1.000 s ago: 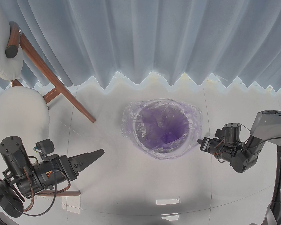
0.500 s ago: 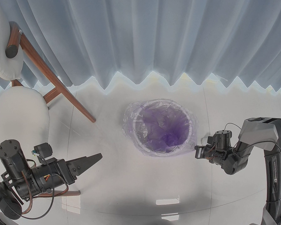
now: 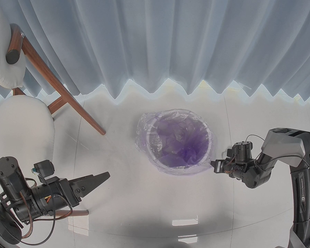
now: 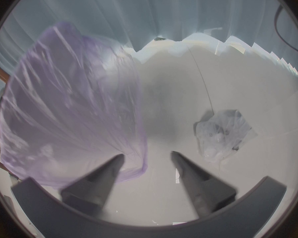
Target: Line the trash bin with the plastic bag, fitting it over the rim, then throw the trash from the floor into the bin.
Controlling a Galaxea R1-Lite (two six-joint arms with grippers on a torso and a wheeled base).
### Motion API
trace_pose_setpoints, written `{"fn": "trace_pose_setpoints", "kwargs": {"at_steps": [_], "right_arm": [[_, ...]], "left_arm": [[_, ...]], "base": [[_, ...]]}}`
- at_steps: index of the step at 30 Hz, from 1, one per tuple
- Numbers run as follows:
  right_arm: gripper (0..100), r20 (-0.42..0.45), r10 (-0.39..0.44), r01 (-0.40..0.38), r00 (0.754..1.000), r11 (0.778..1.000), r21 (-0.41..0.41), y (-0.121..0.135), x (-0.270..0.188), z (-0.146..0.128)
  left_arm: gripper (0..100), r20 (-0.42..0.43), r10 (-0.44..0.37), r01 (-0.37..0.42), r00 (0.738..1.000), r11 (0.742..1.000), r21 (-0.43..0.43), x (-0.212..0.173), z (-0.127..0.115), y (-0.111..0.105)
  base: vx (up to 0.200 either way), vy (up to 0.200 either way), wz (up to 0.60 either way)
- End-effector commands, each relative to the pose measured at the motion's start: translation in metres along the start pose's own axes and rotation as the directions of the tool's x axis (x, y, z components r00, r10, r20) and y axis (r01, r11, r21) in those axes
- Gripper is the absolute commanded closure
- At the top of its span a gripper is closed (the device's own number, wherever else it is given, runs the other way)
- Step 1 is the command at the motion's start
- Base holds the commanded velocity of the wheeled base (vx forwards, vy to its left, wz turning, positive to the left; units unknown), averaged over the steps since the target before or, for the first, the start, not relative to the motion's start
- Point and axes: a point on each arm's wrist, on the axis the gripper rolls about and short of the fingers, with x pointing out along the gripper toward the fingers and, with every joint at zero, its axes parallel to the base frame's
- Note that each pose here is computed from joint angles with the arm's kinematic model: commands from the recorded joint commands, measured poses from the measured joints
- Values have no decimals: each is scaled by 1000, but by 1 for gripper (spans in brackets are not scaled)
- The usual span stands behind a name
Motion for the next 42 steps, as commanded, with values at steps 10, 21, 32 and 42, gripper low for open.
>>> {"fn": "trace_pose_setpoints", "kwargs": {"at_steps": [10,21,32,42], "right_arm": [[0,206,97,-121,974,987,106,9,-126,77],[0,80,114,-117,990,993,31,64,-74,80],[0,38,2,1,999,997,-81,61,-13,71],[100,60,18,-13,998,996,-86,67,-14,75]], "left_arm": [[0,4,-8,8,1000,1000,2,-4,0,-2],[0,13,-11,11,1000,1000,7,-8,0,-4],[0,6,-1,1,1000,1000,-2,-24,-7,-5],[0,28,22,-22,999,1000,-3,-25,-1,-1]], "base": [[0,0,0],[0,0,0],[0,0,0],[0,0,0]]}}
